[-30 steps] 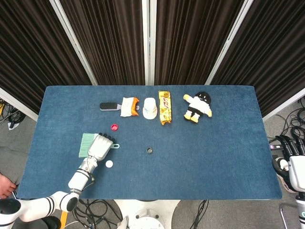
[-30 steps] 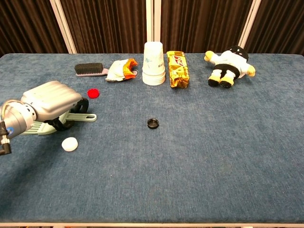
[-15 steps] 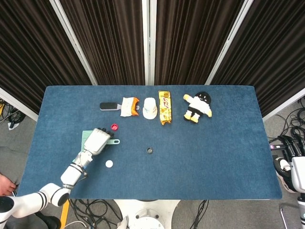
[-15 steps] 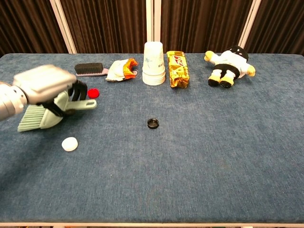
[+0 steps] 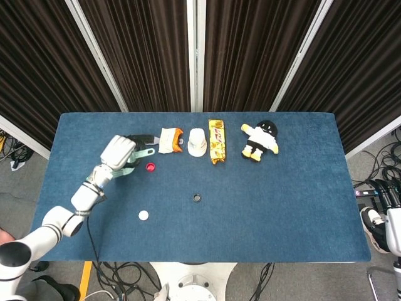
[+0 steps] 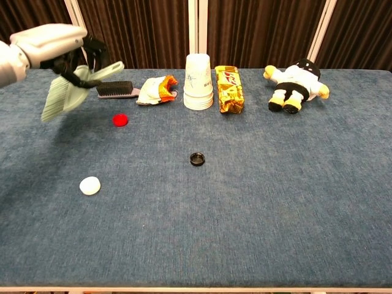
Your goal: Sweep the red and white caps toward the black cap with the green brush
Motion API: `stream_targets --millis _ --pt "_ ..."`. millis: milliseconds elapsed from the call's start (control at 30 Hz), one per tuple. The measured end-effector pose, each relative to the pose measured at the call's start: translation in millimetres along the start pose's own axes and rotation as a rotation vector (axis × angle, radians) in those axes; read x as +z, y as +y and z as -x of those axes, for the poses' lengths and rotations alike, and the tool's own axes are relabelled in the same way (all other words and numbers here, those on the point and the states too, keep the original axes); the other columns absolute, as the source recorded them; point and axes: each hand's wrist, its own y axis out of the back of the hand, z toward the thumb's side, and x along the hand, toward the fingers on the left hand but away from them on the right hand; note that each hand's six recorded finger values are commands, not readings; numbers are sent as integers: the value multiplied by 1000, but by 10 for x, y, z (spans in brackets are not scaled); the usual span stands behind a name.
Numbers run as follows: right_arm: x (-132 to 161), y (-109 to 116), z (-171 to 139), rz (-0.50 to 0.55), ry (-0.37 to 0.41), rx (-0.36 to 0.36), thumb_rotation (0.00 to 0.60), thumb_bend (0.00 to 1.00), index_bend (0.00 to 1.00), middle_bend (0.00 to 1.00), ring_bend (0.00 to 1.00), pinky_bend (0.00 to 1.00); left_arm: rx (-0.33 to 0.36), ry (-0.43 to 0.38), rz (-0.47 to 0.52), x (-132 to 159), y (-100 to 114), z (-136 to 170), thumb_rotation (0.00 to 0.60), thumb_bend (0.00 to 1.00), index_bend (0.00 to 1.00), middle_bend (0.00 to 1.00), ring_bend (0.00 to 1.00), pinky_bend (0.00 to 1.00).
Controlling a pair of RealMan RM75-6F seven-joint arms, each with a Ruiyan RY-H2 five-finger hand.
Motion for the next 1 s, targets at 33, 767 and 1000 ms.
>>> stream_targets --millis 33,767,1000 --pt "4 0 -2 -2 -1 2 600 189 183 194 79 146 -5 0 22 -15 -5 -55 600 405 491 553 469 593" --pt "111 40 9 -39 -25 19 600 174 183 194 79 146 -185 -59 355 561 -593 -511 600 404 491 553 467 593" --pt "119 46 -2 -38 -29 14 600 175 183 194 80 146 -196 -177 438 927 -635 -497 600 404 491 553 467 593"
